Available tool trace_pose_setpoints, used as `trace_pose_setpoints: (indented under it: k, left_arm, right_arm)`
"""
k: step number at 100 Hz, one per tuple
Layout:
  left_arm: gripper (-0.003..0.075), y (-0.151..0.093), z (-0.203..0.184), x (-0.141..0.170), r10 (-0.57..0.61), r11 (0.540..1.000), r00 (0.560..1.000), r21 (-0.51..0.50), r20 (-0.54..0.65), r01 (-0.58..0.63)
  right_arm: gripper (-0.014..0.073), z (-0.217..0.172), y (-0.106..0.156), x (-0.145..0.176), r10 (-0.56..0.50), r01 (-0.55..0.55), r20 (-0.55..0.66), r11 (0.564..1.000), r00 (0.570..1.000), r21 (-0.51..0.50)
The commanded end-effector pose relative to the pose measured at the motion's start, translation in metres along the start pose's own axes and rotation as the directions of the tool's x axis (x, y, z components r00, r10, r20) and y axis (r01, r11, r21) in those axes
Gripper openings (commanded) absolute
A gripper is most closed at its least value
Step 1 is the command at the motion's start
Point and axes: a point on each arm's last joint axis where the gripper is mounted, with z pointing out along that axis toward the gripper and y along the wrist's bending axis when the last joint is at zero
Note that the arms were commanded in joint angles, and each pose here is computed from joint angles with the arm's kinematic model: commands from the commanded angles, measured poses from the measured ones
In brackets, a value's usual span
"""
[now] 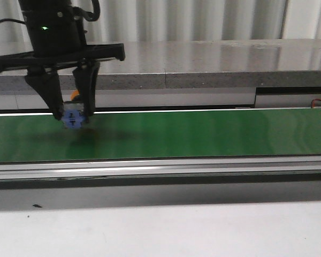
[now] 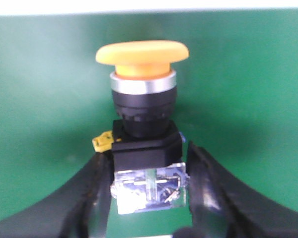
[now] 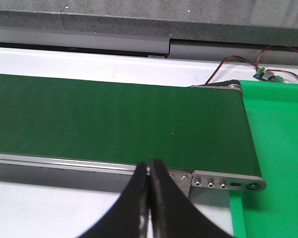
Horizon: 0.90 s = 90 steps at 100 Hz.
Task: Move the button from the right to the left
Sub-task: 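Lift the button off the belt with the left gripper toward the blue bin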
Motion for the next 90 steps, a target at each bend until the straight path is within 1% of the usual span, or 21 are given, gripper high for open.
trace_pose_setpoints:
  k: [1,11,19,29,45,68,79,80,90]
  left_arm:
    - [0.0102,0.015,-0.037,-0.007,0.002,1.0,0.997,-0.018,0.076,-0.001]
    - [0.0102,0.033,-0.047,-0.013,-0.004,1.0,0.994,-0.015,0.106,0.006]
    - [0.0102,0.05,-0.052,-0.018,0.02,1.0,0.993,-0.025,0.117,-0.017]
    - [0.0102,0.078,-0.055,-0.026,0.027,0.999,0.992,-0.043,0.124,-0.022]
    - [0.0102,0.124,-0.056,-0.035,0.091,0.993,0.989,-0.083,0.118,-0.081]
    - [0.0102,0.195,-0.059,-0.039,0.056,0.991,0.992,-0.126,0.111,-0.042]
    - [0.0102,0.233,-0.061,-0.034,0.027,0.989,0.994,-0.147,0.103,-0.012]
    - [0.0102,0.233,-0.061,-0.034,0.032,0.989,0.994,-0.147,0.102,-0.017]
    - [0.0102,0.262,-0.059,-0.028,0.006,0.987,0.996,-0.16,0.084,0.008]
  right_arm:
    - [-0.0068,-0.003,0.0,-0.016,-0.011,0.01,0.106,1.0,0.994,0.004]
    - [-0.0068,-0.003,0.0,-0.016,-0.011,0.01,0.106,1.0,0.994,0.004]
    - [-0.0068,-0.003,0.0,-0.015,-0.011,0.01,0.105,1.0,0.994,0.004]
    - [-0.0068,-0.003,0.0,-0.015,-0.011,0.01,0.105,1.0,0.994,0.004]
    - [-0.0068,-0.003,0.0,-0.015,-0.011,0.01,0.105,1.0,0.994,0.004]
    - [-0.0068,-0.003,0.0,-0.015,-0.011,0.01,0.105,1.0,0.994,0.004]
    - [-0.0068,-0.003,0.0,-0.015,-0.011,0.01,0.105,1.0,0.994,0.004]
    - [-0.0068,-0.003,0.0,-0.015,-0.011,0.01,0.105,1.0,0.994,0.004]
    - [-0.0068,-0.003,0.0,-0.015,-0.011,0.01,0.105,1.0,0.994,0.004]
